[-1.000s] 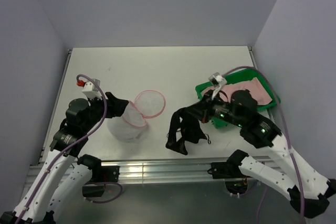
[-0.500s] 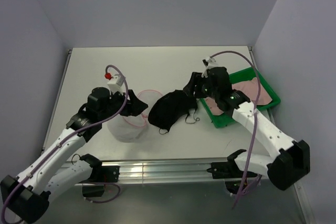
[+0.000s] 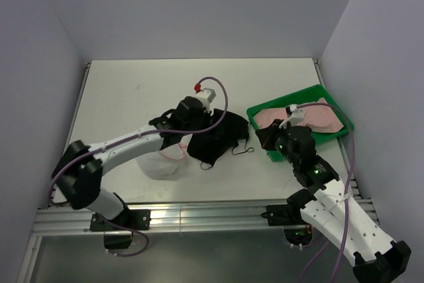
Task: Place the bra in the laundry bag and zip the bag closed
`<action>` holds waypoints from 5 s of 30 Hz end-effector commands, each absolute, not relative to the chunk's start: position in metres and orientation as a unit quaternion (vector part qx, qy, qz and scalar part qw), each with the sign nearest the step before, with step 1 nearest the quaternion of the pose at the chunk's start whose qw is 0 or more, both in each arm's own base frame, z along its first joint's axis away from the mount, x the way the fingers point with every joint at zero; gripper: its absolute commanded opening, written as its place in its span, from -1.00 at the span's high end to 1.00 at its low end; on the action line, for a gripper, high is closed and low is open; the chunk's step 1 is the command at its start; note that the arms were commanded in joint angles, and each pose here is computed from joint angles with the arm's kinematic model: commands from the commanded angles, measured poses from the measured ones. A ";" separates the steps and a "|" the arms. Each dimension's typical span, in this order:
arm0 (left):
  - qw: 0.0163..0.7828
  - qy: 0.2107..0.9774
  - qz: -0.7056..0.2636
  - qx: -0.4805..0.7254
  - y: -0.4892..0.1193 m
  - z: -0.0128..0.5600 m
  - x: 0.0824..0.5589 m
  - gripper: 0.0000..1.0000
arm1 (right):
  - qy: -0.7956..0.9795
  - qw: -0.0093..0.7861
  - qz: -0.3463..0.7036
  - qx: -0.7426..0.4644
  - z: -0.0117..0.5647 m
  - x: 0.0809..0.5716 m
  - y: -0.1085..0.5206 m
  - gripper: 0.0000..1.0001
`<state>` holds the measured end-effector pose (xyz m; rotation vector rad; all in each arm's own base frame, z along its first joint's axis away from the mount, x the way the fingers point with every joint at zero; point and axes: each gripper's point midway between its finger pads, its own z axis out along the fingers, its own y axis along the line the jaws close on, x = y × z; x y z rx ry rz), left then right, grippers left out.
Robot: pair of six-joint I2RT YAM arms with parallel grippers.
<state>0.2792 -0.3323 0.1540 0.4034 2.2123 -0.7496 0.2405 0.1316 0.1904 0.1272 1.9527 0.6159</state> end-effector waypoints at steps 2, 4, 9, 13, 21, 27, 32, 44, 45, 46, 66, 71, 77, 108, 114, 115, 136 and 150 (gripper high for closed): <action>0.426 0.836 -0.263 0.223 -0.367 0.151 0.330 -0.50 | 0.792 0.548 0.260 0.069 0.203 0.237 0.123 0.96; 0.415 0.833 -0.271 0.244 -0.380 0.150 0.345 -0.50 | 0.790 0.549 0.263 0.073 0.198 0.234 0.122 0.96; 0.386 0.846 -0.276 0.245 -0.386 0.116 0.390 -0.48 | 0.785 0.545 0.288 0.064 0.197 0.225 0.127 0.95; 0.347 0.850 -0.296 0.262 -0.395 0.098 0.399 -0.44 | 0.782 0.543 0.298 0.059 0.196 0.222 0.130 0.94; 0.324 0.854 -0.300 0.273 -0.401 0.080 0.402 -0.07 | 0.784 0.533 0.314 0.045 0.196 0.223 0.140 0.92; 0.336 0.844 -0.328 0.258 -0.400 0.100 0.394 1.00 | 0.779 0.544 0.306 0.056 0.201 0.225 0.134 0.78; 0.395 0.792 -0.402 0.235 -0.402 0.185 0.378 1.00 | 0.770 0.551 0.317 0.050 0.211 0.227 0.138 0.45; 0.447 0.714 -0.498 0.206 -0.365 0.344 0.292 1.00 | 0.653 0.650 0.381 -0.076 0.336 0.222 0.166 -0.50; 0.433 0.726 -0.493 0.204 -0.359 0.341 0.286 1.00 | 0.643 0.657 0.382 -0.091 0.349 0.217 0.167 -0.60; 0.434 0.727 -0.491 0.205 -0.356 0.346 0.283 1.00 | 0.632 0.668 0.381 -0.099 0.360 0.213 0.165 -0.67; 0.443 0.649 -0.576 0.226 -0.332 0.419 0.216 0.99 | 0.594 0.632 0.413 -0.278 0.378 0.195 0.210 -0.99; 0.433 0.641 -0.587 0.238 -0.331 0.418 0.205 0.99 | 0.603 0.623 0.413 -0.281 0.362 0.210 0.219 -0.62; 0.433 0.640 -0.581 0.256 -0.328 0.422 0.196 1.00 | 0.593 0.623 0.418 -0.291 0.368 0.214 0.225 -0.09; 0.540 0.618 -0.506 0.267 -0.243 0.409 0.139 -0.98 | 0.617 0.549 0.455 -0.333 0.451 0.185 0.235 1.00; 0.519 0.626 -0.508 0.284 -0.266 0.391 0.143 -0.98 | 0.629 0.542 0.449 -0.329 0.450 0.193 0.243 1.00; 0.516 0.629 -0.507 0.285 -0.269 0.389 0.144 -0.99 | 0.628 0.545 0.447 -0.330 0.450 0.193 0.244 1.00; 0.532 0.652 -0.493 0.221 -0.290 0.381 0.180 1.00 | 0.607 0.588 0.424 -0.325 0.449 0.189 0.234 1.00; 0.489 0.665 -0.552 0.116 -0.287 0.397 0.227 1.00 | 0.569 0.602 0.441 -0.344 0.387 0.139 0.239 0.37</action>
